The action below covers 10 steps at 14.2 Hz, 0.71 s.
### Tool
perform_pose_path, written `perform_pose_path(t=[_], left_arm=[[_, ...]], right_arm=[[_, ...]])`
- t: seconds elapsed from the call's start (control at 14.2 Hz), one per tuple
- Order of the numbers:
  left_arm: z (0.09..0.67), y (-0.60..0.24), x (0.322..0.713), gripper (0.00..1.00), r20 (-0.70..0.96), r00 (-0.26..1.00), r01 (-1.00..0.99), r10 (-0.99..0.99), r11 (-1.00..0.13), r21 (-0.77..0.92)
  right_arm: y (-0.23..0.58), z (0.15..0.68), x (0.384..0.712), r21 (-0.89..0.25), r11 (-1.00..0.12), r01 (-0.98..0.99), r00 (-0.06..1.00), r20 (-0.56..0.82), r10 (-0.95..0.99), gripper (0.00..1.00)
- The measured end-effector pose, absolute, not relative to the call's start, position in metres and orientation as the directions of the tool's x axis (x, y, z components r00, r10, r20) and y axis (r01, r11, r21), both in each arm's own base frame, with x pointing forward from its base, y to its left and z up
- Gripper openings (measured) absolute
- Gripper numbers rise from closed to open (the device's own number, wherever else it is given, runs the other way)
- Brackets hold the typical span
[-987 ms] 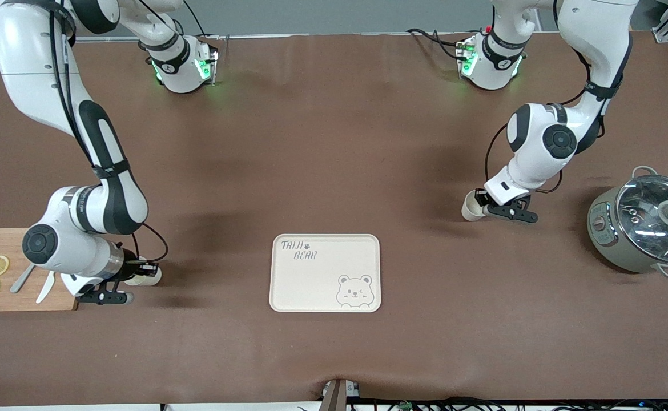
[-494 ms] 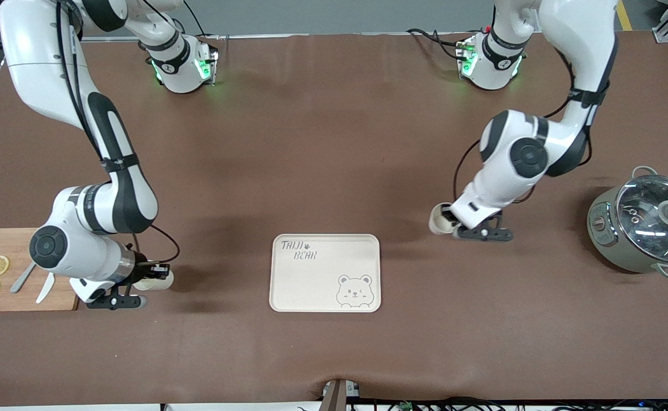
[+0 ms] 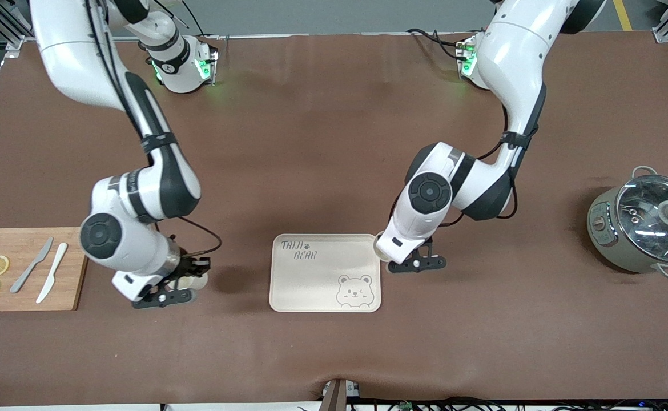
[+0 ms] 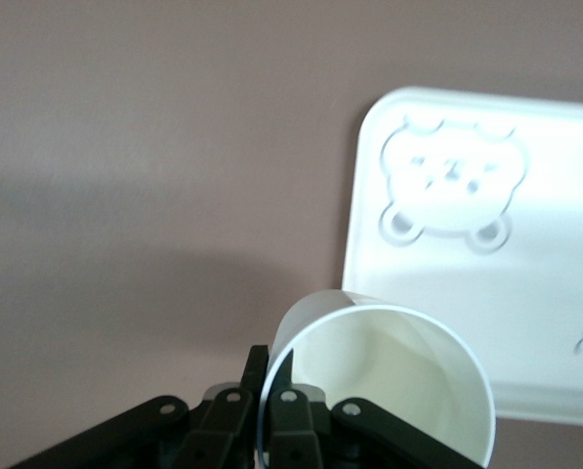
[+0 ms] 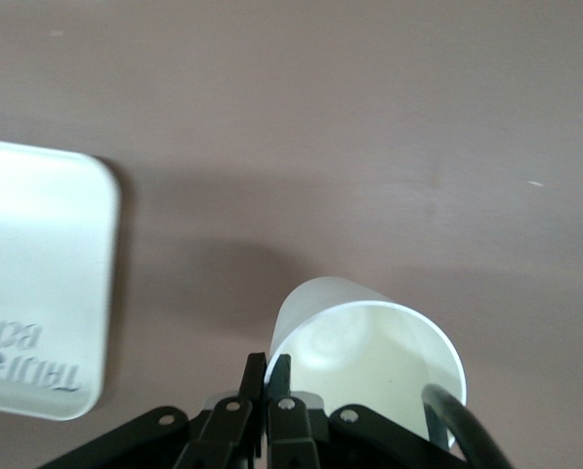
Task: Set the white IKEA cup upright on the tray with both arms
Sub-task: 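Carry the cups with both grippers over the white bear tray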
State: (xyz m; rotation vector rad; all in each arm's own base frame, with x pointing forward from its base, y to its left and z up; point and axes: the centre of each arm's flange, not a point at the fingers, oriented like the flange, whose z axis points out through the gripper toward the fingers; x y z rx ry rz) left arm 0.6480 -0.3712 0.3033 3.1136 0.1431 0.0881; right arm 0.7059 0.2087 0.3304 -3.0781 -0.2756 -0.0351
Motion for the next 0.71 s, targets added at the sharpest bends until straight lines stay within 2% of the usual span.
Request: perform_pose_path(t=[0.35, 0.71], left_arm=[[0.325, -0.398, 0.665, 0.04, 0.153, 0.979, 0.114, 0.133, -0.985, 0.132], [0.281, -0.437, 0.649, 0.04, 0.178, 0.979, 0.071, 0.102, -0.983, 0.170]], right_arm=[[0.284, 0.334, 0.701, -0.053, -0.961, 0.272, 0.960, 0.077, 0.268, 0.04], [0.355, 0.314, 0.691, -0.064, -0.956, 0.286, 0.953, 0.123, 0.277, 0.04]])
